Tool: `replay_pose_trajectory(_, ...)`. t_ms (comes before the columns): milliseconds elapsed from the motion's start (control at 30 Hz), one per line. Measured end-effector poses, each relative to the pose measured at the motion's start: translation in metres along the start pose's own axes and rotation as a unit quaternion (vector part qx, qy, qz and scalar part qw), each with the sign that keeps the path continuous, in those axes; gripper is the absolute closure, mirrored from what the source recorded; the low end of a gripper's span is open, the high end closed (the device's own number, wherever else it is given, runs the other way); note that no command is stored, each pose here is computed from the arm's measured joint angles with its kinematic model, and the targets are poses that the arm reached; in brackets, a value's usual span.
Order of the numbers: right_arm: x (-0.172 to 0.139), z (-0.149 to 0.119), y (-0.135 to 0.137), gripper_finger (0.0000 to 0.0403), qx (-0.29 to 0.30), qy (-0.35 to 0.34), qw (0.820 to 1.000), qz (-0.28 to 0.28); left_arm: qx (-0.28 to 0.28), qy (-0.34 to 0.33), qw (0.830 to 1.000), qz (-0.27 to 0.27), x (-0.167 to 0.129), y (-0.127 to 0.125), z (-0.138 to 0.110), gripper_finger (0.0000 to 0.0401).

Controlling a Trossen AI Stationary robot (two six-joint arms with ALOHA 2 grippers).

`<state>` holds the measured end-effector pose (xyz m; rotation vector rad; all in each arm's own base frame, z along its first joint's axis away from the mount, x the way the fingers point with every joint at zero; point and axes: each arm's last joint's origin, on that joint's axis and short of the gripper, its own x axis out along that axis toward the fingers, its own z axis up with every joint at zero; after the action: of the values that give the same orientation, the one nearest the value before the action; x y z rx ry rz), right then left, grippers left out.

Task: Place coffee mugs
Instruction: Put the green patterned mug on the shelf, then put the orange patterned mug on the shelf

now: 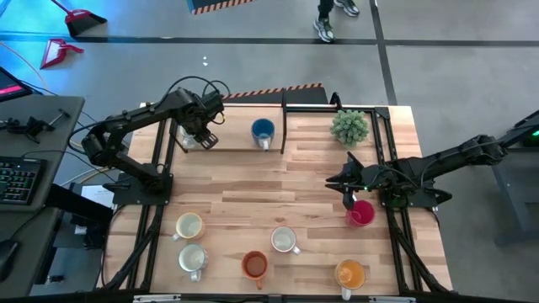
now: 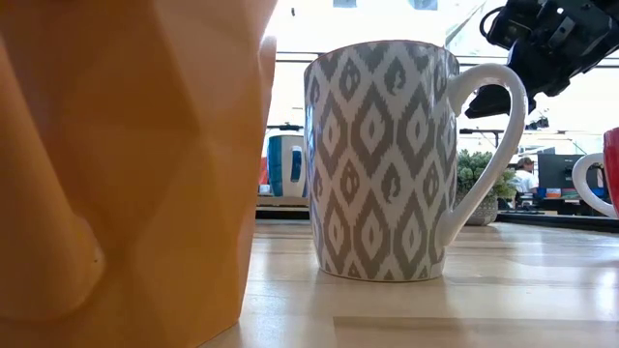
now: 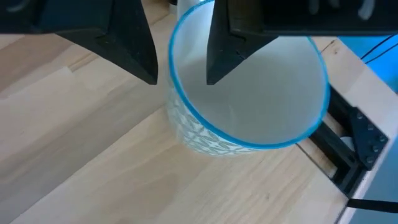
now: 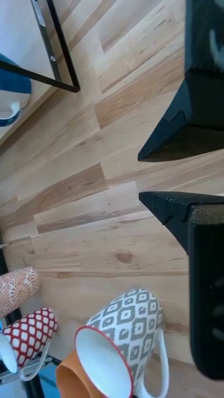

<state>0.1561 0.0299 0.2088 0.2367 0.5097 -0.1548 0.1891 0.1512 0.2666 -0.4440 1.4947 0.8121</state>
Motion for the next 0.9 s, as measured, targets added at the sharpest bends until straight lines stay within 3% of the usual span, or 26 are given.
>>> replay_pose_trajectory(300, 0.0, -0.001, 0.0, 0.0336, -0.001, 0.005, 1.0, -0.002, -0.006, -0.025, 1.0, -0.004, -0.012, 0.004, -0.008, 0.0268)
replay_pose_trajectory(500, 0.0, -0.001, 0.0, 0.0336, -0.001, 0.005, 1.0, -0.001, -0.006, -0.063, 0.998, -0.01, -0.046, 0.013, -0.013, 0.0268)
replay_pose_trajectory(667, 0.0, -0.001, 0.0, 0.0336, -0.001, 0.005, 1.0, 0.001, -0.009, -0.134, 0.988, -0.082, -0.081, 0.008, -0.021, 0.0268)
replay_pose_trajectory(900, 0.0, -0.001, 0.0, 0.0336, -0.007, 0.005, 1.0, 0.001, 0.033, -0.144, 0.975, -0.165, -0.098, -0.031, -0.048, 0.0268)
